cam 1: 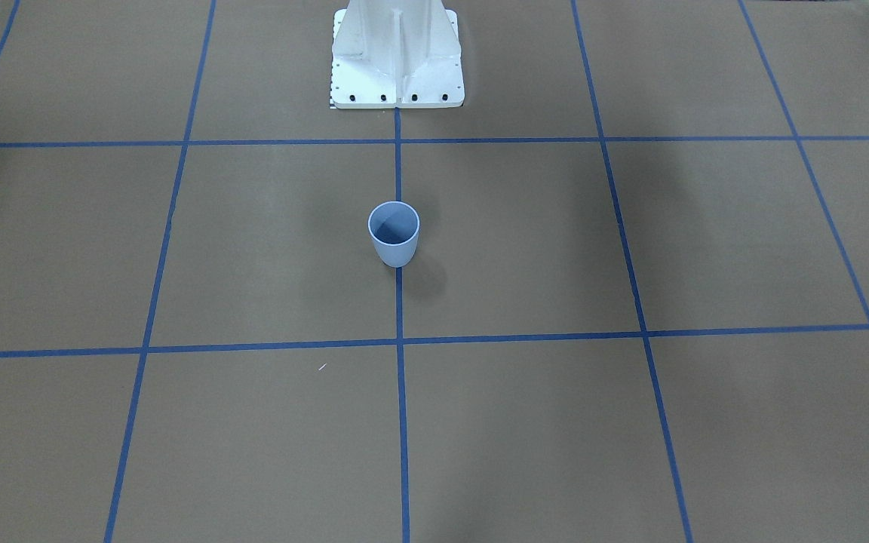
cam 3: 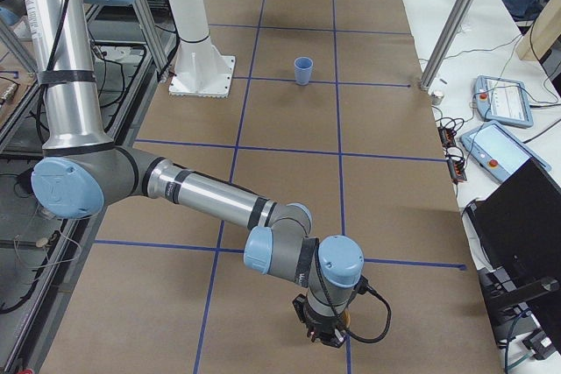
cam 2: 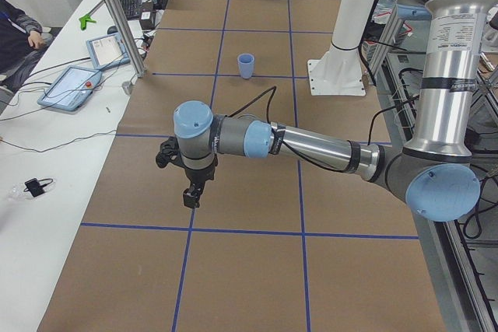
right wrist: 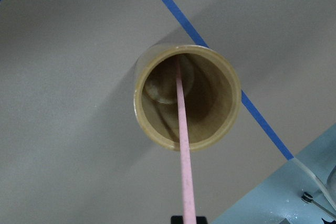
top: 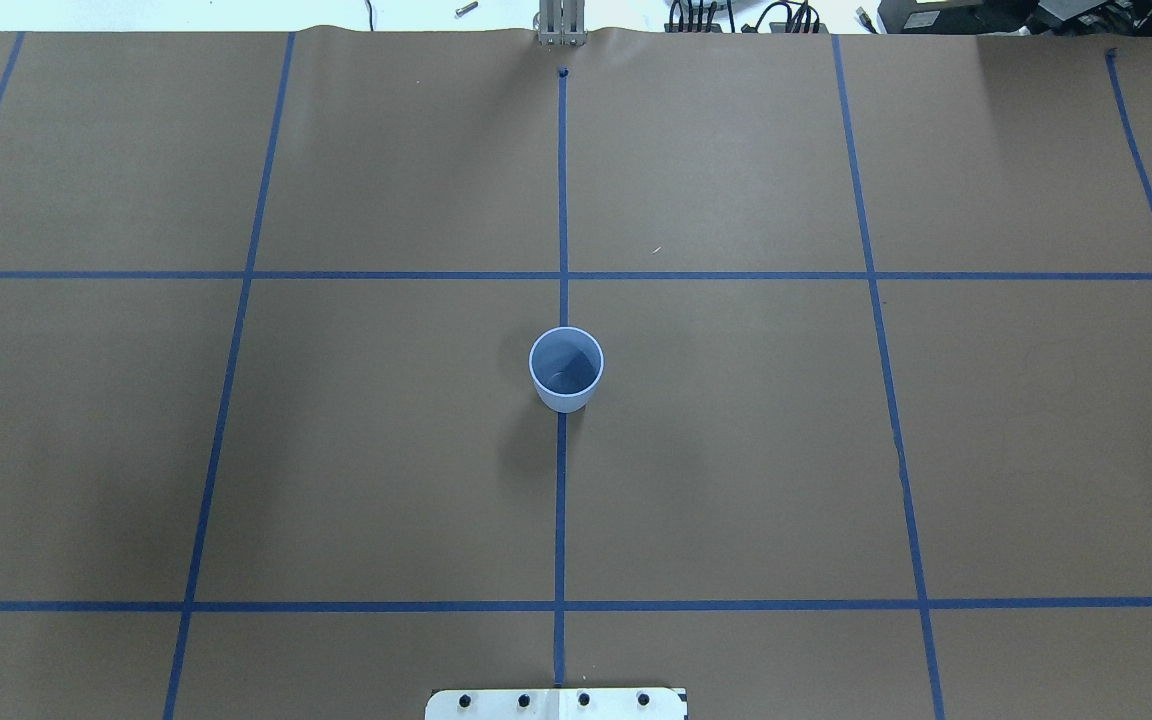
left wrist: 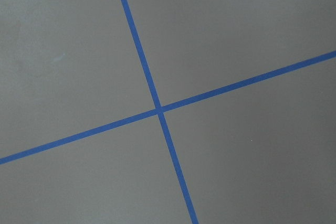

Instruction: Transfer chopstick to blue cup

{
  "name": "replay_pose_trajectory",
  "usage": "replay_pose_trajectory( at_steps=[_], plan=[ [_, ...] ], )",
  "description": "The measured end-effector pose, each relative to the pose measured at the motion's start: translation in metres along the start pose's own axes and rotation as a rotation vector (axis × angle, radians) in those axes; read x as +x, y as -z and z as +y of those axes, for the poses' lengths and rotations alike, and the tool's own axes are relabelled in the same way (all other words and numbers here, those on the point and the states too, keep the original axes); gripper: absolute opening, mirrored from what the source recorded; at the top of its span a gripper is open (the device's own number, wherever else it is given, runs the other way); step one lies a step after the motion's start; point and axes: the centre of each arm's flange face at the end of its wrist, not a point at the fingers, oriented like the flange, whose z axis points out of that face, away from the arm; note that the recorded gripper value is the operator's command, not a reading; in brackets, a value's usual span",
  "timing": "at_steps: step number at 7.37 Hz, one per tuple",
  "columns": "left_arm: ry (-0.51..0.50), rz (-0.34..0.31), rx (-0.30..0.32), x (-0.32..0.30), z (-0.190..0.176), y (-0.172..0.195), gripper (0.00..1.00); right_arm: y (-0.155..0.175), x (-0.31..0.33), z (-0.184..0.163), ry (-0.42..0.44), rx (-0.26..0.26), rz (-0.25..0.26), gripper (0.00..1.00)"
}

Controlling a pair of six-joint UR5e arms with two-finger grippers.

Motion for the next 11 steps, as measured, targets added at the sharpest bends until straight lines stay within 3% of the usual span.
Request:
replay_pose_trajectory(
  at_steps=[3,7,11],
  plan=[
    [-0.006,0.000,0.006,-0.003,0.011,-0.007,0.99,0.018,0.007,-0.003,0.012,0.017,0.025,0.00],
    [-0.008,0.001,0.007,-0.006,0.017,-0.012,0.99,0.062,0.001,0.034,-0.032,0.049,0.060,0.00],
    [-0.010,0.001,0.010,-0.008,0.023,-0.015,0.99,0.129,-0.021,0.051,-0.094,0.070,0.057,0.00]
  ],
)
